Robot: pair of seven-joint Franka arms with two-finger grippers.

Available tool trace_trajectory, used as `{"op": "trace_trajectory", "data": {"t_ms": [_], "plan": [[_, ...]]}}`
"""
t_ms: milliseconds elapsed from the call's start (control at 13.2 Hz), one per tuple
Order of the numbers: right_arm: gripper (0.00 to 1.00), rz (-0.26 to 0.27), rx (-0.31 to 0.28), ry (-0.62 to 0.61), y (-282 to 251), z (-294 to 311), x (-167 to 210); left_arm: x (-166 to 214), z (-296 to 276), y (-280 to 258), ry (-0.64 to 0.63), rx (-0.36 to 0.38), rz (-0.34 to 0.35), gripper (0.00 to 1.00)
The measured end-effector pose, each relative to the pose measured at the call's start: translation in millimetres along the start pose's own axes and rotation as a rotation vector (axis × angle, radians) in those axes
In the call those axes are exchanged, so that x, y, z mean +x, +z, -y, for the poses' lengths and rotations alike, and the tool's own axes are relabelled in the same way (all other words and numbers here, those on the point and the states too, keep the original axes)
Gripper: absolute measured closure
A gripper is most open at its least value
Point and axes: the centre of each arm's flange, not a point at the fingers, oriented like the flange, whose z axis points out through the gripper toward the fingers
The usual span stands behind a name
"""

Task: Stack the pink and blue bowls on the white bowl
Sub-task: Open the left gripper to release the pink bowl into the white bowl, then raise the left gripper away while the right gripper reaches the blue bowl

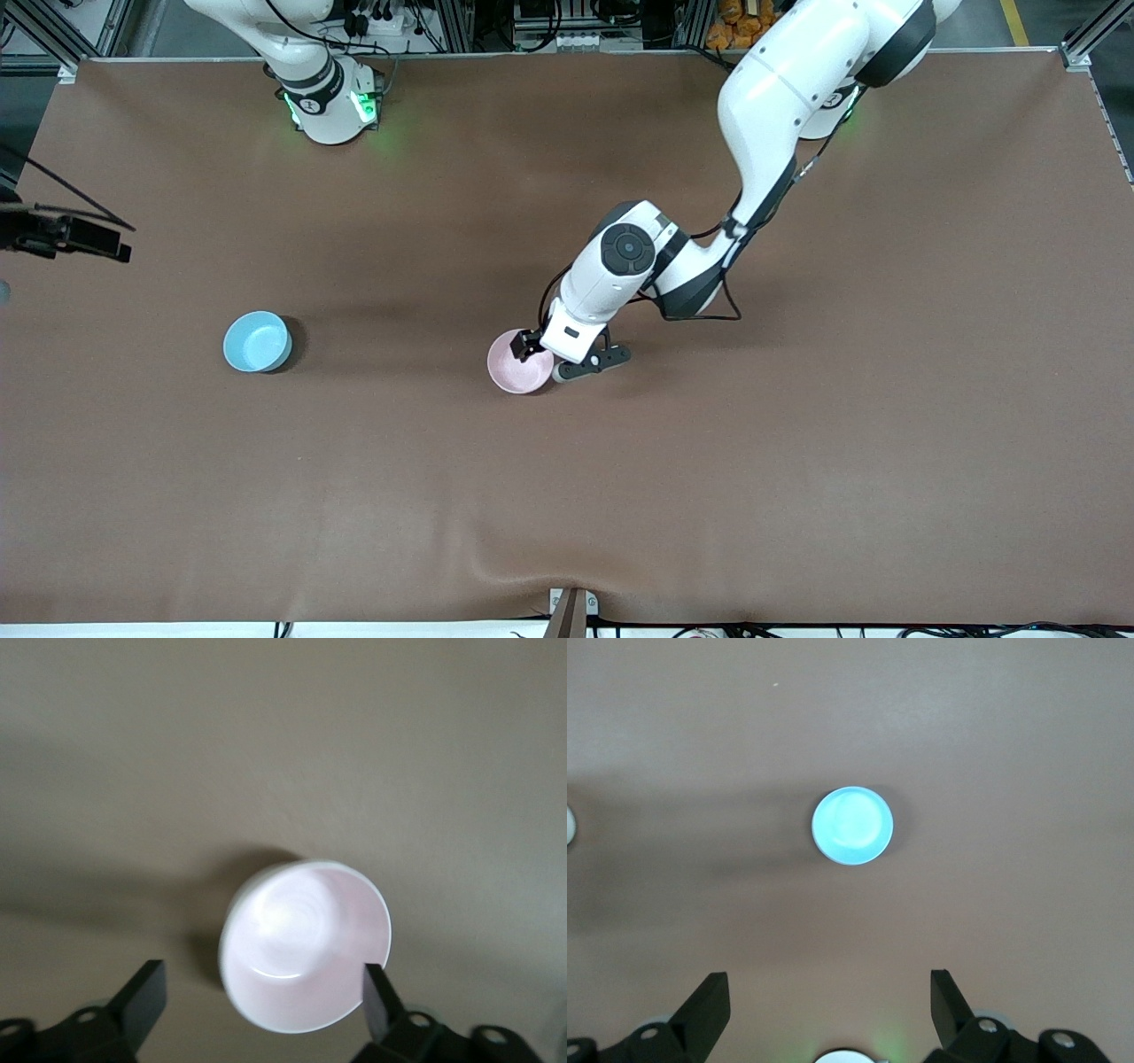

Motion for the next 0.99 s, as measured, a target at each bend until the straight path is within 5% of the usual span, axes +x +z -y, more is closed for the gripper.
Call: {"op": "trace_trajectory", "data": {"t_ms": [456,989], "plan": [[0.00,0.068,0.025,-0.008,114,-55,66,70,53,-239,-0.070,0.200,-0.105,0.00],[0.00,0.115,0.041,-0.029,279,-69,83,111,163,-413,0.144,0.298,-0.109,0.00]]}}
